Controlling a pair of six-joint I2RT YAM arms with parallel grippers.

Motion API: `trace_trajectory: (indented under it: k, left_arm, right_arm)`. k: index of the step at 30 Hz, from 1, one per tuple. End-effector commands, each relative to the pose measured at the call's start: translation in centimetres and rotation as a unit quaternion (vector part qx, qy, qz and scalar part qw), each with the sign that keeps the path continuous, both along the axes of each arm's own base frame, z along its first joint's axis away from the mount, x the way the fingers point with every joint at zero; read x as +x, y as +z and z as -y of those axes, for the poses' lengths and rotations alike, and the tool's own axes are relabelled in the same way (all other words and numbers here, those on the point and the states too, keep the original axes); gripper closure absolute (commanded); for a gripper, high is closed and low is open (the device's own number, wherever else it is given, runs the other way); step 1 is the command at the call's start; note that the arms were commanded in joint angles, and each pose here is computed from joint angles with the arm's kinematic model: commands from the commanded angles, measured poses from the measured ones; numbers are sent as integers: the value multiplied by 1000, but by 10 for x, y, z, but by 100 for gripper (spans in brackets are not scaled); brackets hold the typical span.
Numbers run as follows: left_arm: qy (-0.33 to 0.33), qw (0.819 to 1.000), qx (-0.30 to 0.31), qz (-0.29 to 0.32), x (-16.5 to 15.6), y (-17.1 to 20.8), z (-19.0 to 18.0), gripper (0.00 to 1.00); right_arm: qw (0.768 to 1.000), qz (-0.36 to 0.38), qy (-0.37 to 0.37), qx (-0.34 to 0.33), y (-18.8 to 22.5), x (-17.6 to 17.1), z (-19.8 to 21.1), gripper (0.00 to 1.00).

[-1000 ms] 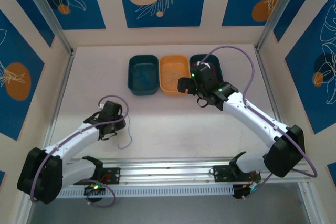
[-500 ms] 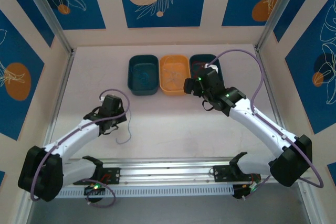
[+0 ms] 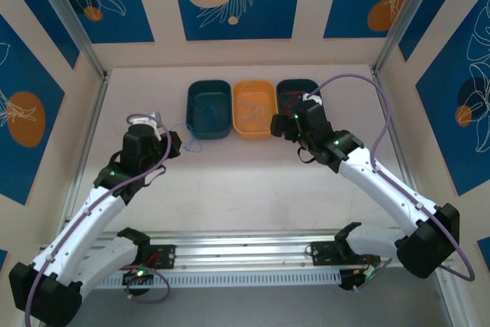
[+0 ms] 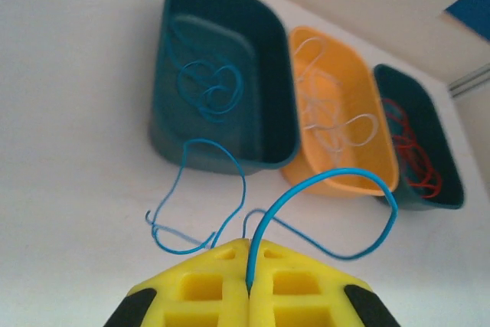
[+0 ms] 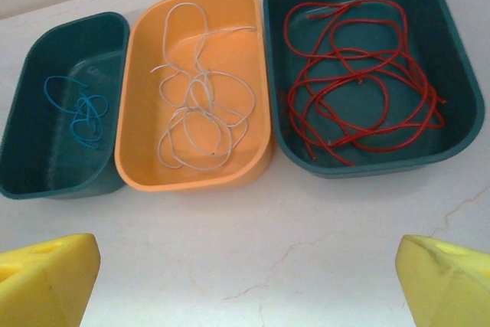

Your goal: Untangle the cables

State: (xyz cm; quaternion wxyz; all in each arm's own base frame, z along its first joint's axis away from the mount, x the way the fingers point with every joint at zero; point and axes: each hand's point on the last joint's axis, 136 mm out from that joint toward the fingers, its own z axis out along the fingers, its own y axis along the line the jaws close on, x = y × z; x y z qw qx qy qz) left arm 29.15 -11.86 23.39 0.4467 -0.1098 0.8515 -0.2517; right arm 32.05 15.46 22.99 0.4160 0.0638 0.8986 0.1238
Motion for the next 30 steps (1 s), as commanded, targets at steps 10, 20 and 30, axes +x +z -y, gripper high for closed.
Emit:
trace_trajectory:
  k: [10,20,30]
  left_arm:
    - [-71,992,-75,76,10,66,30,100]
    - [-69,984,-62,150,46,124,36,100]
    - [-74,979,-18,190,109,143,43,100]
  right_arm:
    - [989,11,126,76,10,-5,-51,1]
    - [994,11,96,57,8,-8,-34,1]
    - [996,20,67,46,15,-15,-15,1]
